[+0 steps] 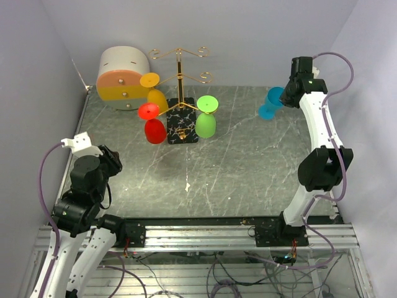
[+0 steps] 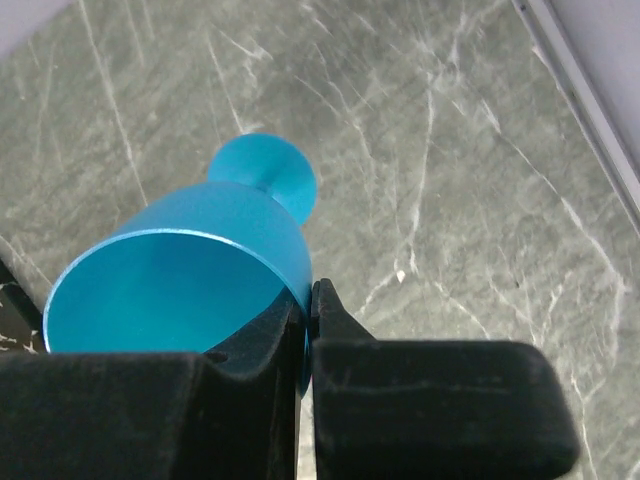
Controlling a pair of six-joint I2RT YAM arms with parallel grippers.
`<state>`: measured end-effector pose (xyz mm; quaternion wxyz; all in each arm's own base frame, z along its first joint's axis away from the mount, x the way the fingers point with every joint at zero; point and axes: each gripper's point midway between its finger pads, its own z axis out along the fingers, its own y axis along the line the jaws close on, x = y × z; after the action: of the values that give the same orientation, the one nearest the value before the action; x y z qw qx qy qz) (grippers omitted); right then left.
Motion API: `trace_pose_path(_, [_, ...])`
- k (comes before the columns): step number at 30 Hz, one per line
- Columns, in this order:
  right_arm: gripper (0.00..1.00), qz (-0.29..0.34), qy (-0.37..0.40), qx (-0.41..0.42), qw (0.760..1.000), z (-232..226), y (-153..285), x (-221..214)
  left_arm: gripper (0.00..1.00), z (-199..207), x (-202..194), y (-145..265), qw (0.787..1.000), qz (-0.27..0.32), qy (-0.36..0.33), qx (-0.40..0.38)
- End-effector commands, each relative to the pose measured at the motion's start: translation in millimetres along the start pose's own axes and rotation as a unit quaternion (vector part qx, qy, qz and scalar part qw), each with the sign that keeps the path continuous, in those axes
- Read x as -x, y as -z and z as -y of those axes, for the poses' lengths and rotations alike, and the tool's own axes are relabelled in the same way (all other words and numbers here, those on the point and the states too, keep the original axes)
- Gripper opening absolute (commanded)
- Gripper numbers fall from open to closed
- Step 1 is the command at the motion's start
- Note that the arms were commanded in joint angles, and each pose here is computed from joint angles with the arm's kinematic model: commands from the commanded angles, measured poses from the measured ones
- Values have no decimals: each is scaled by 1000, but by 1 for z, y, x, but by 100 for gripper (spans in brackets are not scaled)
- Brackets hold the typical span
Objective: Take the wine glass off the wine glass rack
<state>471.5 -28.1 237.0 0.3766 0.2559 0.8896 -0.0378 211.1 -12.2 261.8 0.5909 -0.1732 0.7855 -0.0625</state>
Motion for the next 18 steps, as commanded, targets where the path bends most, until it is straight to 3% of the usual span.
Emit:
trace_pose_path(1, [0, -20, -45, -36, 998, 27, 3, -11, 48, -1, 7, -3, 1000, 19, 2, 6])
trace_pose_path(11, [0, -90, -34, -69, 993, 38, -29, -53, 48, -2, 5, -4, 1000, 14, 0, 9])
trace_pose_path(18, [0, -100, -36, -77, 991, 43, -38, -66, 47, -2, 5, -3, 1000, 16, -1, 9])
